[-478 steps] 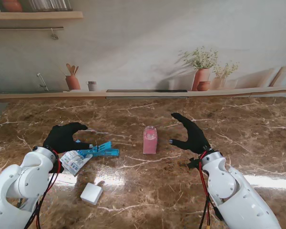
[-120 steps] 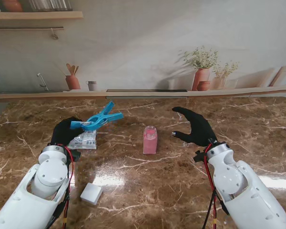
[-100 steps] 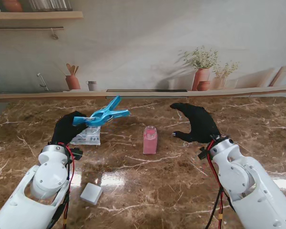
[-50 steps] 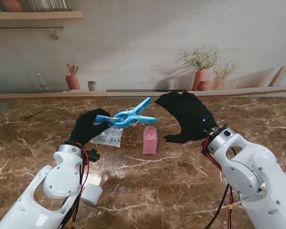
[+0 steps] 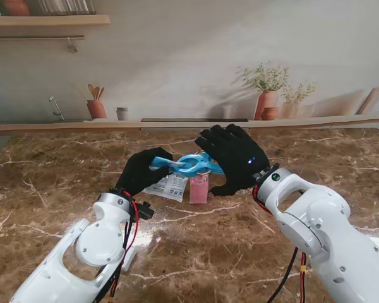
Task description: Fill the seasoning bottle
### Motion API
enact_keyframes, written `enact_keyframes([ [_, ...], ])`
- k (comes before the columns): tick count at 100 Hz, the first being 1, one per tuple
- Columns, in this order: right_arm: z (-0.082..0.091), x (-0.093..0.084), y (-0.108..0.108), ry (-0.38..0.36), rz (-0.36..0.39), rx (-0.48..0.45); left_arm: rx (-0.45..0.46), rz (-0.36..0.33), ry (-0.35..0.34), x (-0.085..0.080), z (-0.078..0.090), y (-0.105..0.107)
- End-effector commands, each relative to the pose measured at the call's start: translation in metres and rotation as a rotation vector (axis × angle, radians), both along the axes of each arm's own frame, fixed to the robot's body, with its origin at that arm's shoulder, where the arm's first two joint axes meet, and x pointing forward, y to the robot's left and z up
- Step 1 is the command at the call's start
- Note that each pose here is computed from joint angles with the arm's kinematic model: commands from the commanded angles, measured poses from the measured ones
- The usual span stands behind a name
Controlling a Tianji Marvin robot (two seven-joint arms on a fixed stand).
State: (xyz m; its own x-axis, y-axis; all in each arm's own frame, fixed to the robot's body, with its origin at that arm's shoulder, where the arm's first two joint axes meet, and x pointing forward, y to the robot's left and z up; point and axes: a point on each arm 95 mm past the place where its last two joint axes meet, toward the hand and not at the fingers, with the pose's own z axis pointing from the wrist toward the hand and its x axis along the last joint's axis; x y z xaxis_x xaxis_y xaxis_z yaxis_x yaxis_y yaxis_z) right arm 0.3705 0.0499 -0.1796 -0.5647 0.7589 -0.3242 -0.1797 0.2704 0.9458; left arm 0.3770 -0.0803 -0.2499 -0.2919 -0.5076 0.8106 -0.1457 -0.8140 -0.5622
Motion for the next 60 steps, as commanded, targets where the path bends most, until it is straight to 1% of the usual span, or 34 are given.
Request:
enact_keyframes([
  [1, -0.008, 0.005, -0.002, 0.027, -0.017, 0.000, -0.016, -0.021, -0.009, -0.002, 0.002, -0.008],
  [11, -0.015, 0.009, 0.000, -0.009, -0.026, -0.028, -0.025, -0.031, -0.020, -0.003, 0.003, -0.014],
  [20, -0.020, 0.013, 0.002, -0.085, -0.022, -0.013, -0.036, -0.039, -0.025, -0.006, 0.004, -0.017],
  [36, -0.023, 0.017, 0.005, -0.213, -0.002, 0.001, -0.048, -0.054, -0.035, -0.012, 0.007, -0.021],
  [45, -0.022, 0.018, 0.006, -0.233, 0.012, 0.005, -0.049, -0.055, -0.046, -0.015, 0.008, -0.022],
  [60, -0.021, 0.019, 0.009, -0.235, 0.023, 0.011, -0.058, -0.041, -0.065, -0.018, 0.009, -0.023],
])
